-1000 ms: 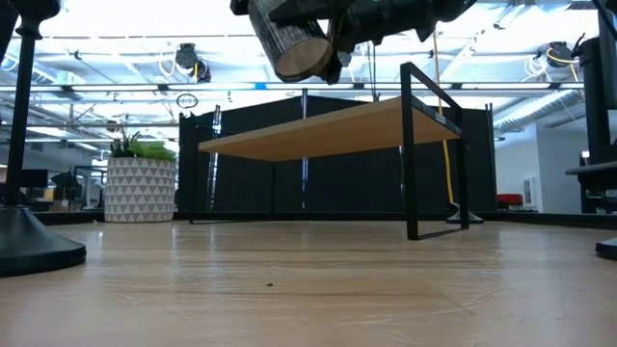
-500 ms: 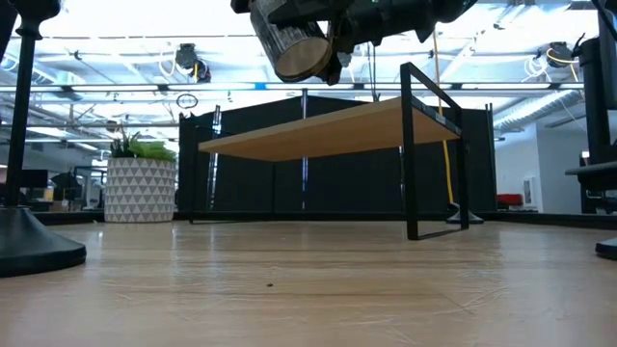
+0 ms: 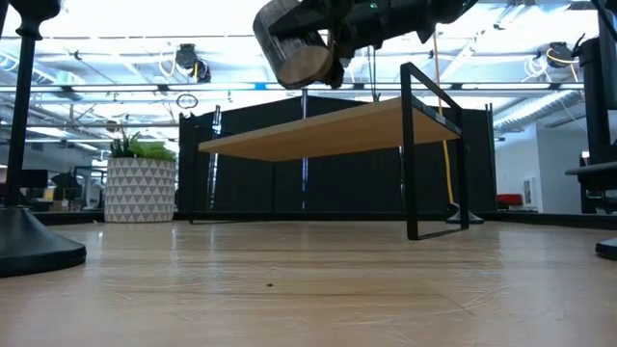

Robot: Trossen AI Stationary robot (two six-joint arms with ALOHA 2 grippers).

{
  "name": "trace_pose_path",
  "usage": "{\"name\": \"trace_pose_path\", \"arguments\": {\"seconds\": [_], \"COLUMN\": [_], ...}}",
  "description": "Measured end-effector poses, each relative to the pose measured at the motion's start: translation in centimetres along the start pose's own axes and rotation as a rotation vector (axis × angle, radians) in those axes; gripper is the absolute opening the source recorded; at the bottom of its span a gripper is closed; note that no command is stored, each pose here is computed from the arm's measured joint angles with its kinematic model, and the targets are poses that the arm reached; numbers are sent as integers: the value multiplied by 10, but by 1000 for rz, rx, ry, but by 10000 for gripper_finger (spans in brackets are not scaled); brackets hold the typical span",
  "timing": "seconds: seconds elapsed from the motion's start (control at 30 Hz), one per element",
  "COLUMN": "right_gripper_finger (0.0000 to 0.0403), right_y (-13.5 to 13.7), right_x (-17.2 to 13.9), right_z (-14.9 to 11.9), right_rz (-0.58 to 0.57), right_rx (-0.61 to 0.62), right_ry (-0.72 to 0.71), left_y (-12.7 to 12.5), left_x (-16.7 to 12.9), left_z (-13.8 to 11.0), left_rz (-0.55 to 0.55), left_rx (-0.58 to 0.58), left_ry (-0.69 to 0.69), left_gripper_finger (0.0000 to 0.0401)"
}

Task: Pick & Place candle stick holders
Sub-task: Put the brown scented candle on the shelf

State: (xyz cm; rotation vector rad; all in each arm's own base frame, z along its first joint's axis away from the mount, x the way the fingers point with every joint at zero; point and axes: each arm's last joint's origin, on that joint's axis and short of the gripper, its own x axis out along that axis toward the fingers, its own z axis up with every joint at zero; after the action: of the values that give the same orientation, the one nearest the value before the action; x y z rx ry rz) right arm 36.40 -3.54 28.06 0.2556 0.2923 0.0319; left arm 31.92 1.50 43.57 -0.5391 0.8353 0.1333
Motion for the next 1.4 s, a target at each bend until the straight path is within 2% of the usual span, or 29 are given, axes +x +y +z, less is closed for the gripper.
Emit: {"name": "trace_pose_path", "arguments": {"seconds": [0.13, 0.3, 0.5, 0.77, 0.93, 1.17, 1.4], "right_gripper_finger": [351, 351, 351, 351, 350, 352, 350], "right_y": [-8, -21, -37, -44, -41, -37, -33], "right_x": [-1, -8, -22, -54, -73, -99, -120], "right_z": [-2, -2, 2, 14, 21, 19, 0], "right_rz": [-78, -144, -230, -351, -408, -541, -545], "right_rx": [6, 12, 7, -28, -57, -77, -6], "right_ry": [17, 57, 96, 128, 131, 193, 139], "left_y": [4, 9, 11, 19, 27, 40, 53], "left_x": [-14, -29, -20, 0, 0, -9, -8], "left_z": [-1, -11, -22, -34, -47, -73, -107], "left_rz": [22, 170, 271, 304, 298, 267, 220], "left_rx": [-5, -9, 30, 38, -10, -98, -138], "left_ry": [-28, -46, 7, 79, 50, -77, -186], "left_gripper_finger": [177, 177, 177, 177, 177, 177, 177]}}
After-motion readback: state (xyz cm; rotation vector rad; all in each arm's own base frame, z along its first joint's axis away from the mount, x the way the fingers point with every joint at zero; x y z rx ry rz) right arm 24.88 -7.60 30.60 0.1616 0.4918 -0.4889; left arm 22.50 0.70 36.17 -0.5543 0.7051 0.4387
